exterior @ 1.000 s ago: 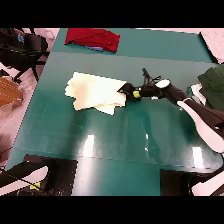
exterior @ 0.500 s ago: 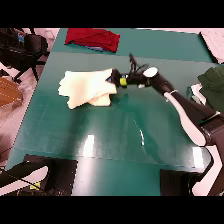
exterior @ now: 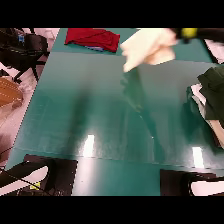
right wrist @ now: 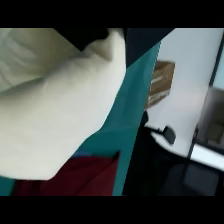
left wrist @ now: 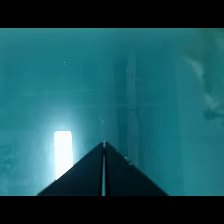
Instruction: Fold the shirts.
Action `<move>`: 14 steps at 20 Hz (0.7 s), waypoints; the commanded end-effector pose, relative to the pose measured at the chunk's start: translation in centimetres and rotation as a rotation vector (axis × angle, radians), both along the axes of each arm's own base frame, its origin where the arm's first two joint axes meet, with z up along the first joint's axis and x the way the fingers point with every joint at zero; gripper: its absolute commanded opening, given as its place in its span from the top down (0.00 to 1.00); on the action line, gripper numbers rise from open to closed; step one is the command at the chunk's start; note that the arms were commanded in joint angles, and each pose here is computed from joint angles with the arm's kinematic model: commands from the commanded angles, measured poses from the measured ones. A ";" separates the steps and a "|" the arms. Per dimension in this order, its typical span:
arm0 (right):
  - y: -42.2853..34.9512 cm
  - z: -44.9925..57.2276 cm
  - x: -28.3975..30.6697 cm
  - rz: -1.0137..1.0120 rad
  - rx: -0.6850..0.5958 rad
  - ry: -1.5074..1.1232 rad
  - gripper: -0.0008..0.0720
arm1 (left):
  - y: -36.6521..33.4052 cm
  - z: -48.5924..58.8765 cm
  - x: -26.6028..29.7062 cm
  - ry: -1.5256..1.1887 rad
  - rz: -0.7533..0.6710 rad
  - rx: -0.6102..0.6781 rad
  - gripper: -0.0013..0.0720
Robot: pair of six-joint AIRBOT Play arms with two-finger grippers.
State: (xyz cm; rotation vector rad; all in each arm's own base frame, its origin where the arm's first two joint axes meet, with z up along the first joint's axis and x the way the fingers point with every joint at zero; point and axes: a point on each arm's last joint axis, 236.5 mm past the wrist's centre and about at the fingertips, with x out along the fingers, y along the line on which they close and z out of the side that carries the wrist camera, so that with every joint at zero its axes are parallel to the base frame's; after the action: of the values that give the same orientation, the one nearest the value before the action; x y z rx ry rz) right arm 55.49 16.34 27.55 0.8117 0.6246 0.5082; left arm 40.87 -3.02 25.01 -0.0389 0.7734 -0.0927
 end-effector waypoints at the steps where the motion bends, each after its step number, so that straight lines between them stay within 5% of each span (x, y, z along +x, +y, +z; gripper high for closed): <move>1: -14.6 4.9 -1.7 -0.292 0.047 0.006 0.97 | -0.1 0.1 0.0 -0.002 -0.003 -0.007 0.95; 8: -37.1 5.7 -13.5 -0.846 0.227 0.122 0.97 | -0.8 0.2 0.0 -0.006 -0.017 -0.036 0.95; 14: -41.6 -2.7 -24.3 -1.033 0.312 0.427 0.97 | -2.2 0.6 0.1 -0.018 -0.045 -0.092 0.95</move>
State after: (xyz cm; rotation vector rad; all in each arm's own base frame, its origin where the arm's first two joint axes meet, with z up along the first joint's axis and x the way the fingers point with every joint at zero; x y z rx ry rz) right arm 36.32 -24.59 29.21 1.3147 0.3266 -0.4123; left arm 40.89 -4.70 25.35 -0.0892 0.7630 -0.1520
